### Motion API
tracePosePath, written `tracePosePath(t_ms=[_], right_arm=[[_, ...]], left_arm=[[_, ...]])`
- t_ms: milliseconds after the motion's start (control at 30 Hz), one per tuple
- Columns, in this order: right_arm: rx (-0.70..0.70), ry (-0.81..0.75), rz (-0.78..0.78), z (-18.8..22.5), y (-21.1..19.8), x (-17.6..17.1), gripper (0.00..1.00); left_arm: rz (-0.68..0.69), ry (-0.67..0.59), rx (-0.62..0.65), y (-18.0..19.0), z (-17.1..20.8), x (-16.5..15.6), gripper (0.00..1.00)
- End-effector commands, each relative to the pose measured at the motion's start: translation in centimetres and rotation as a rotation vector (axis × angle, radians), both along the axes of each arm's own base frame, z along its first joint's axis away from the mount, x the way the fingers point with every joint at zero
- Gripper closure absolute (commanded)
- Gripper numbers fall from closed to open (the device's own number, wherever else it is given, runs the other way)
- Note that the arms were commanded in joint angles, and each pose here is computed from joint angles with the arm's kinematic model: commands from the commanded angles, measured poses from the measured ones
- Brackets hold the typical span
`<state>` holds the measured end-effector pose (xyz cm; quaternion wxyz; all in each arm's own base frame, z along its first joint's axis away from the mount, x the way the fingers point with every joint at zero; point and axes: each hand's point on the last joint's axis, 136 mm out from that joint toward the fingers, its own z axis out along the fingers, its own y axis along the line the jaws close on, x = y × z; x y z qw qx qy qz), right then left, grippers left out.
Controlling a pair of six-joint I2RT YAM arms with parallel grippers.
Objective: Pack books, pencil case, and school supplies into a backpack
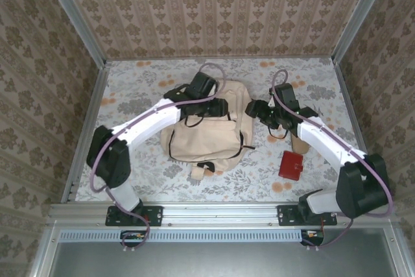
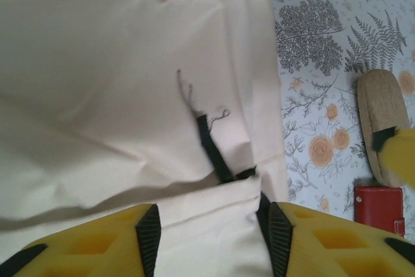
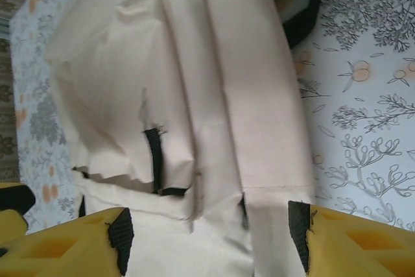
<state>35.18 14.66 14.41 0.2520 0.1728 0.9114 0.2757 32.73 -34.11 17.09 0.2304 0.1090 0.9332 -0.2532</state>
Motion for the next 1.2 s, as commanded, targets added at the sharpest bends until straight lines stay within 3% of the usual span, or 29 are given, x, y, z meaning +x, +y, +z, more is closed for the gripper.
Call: tracePosePath(t_ms=[0,333,700,833,967,1167], right_arm=[[0.037,0.052,0.095,-1.3,1.5,0.4,0.33],[0.109,0.092,0.117,-3.1,2.8,1.7,0.38],[0.114,0.100,0.104,-3.4,2.6,1.8,0.41],[0.118,0.099,0.110,-3.3,2.7,1.8,0.42],[0.120,0.100,0.118,-3.2,2.8,1.6,0.43],[0.183,0.098,0.138,-2.8,3.9,1.7,0.45]], left_arm=[[0.009,0.055,0.040,-1.6,-2.6,0.8,0.54],[0.040,0.097,0.108,-3.0,-5.9,3.1,0.67],[-0.019,0.166,0.052,-4.6,-6.7,2.3,0.76],[-0.006,0.187,0.079,-4.3,-7.7,2.6,0.85],[0.007,0.164,0.070,-3.9,-6.8,2.9,1.00],[0.036,0.097,0.032,-2.7,-3.8,2.9,1.00]])
